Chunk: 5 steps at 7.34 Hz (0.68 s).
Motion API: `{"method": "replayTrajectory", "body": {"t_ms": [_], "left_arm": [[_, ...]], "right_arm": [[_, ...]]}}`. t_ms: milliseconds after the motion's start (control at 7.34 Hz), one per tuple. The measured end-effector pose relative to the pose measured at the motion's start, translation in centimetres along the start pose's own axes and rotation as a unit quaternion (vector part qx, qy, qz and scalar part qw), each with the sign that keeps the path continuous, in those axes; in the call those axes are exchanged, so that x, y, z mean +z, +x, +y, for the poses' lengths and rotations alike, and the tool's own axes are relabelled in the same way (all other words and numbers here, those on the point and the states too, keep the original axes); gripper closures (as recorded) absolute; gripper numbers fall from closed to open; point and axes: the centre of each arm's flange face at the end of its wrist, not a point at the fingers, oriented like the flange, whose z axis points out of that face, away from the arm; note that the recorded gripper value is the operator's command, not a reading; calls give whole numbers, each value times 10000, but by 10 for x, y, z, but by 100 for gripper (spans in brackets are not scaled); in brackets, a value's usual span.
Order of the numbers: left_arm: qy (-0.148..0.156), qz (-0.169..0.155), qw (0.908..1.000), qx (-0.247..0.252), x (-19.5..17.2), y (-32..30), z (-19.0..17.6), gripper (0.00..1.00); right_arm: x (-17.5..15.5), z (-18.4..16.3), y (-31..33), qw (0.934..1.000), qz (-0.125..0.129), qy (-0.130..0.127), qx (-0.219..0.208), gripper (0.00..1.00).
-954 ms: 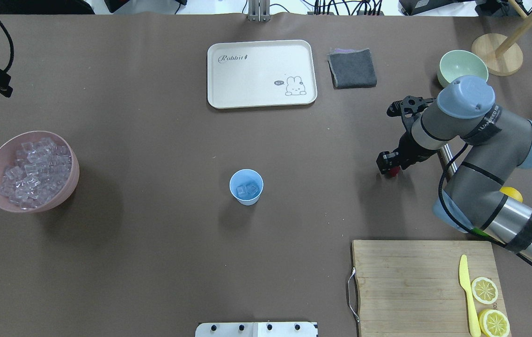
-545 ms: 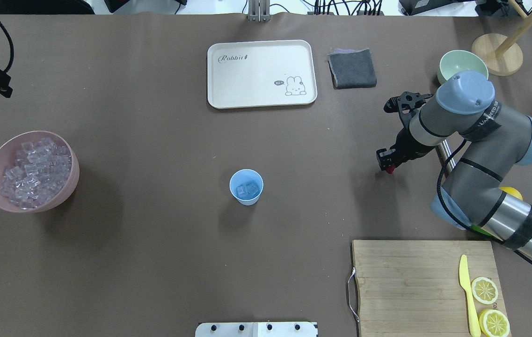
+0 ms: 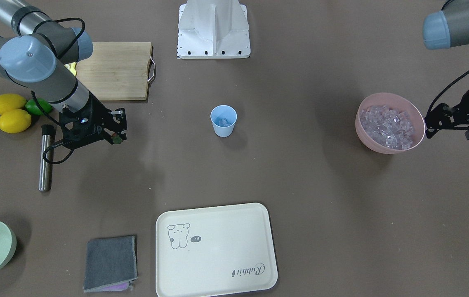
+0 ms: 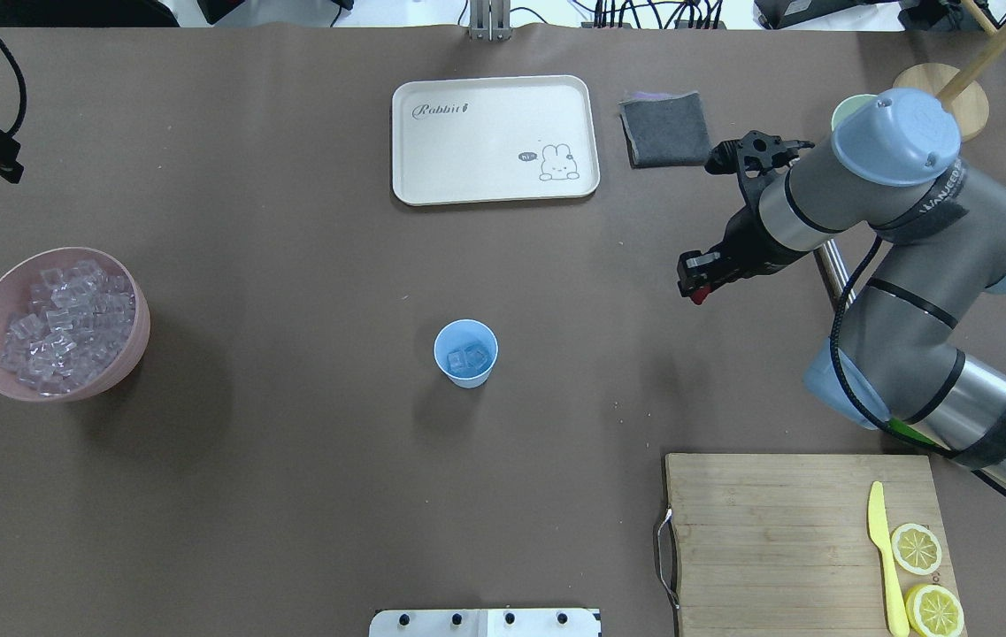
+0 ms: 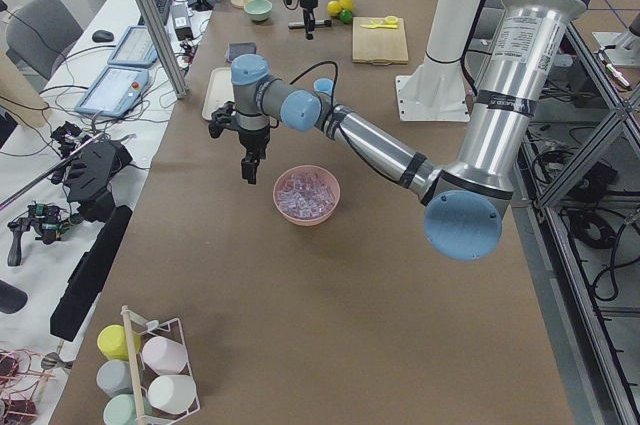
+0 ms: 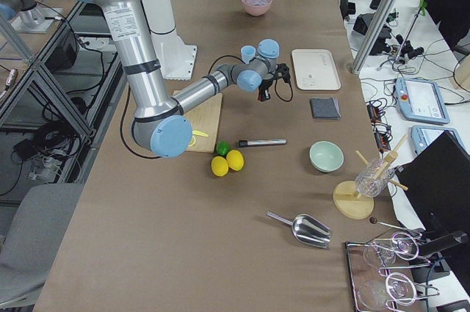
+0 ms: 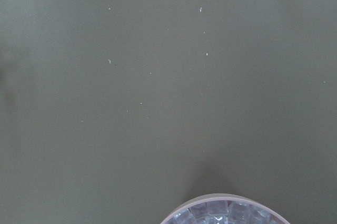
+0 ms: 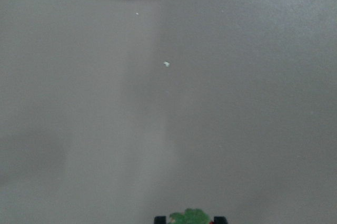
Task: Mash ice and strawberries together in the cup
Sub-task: 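Carry the strawberry with the right gripper over the light-blue cup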
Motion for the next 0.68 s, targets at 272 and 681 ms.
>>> {"method": "replayTrajectory", "body": {"t_ms": [272, 681], "left_arm": [[-77, -69, 9997, 238, 8, -15, -4, 3], [-132, -122, 9993, 334, 13, -33, -5, 3]], "right_arm": [[0, 7, -95, 9989, -334, 252, 221, 100], [26, 23, -226, 9974, -453, 443, 357, 100]]}}
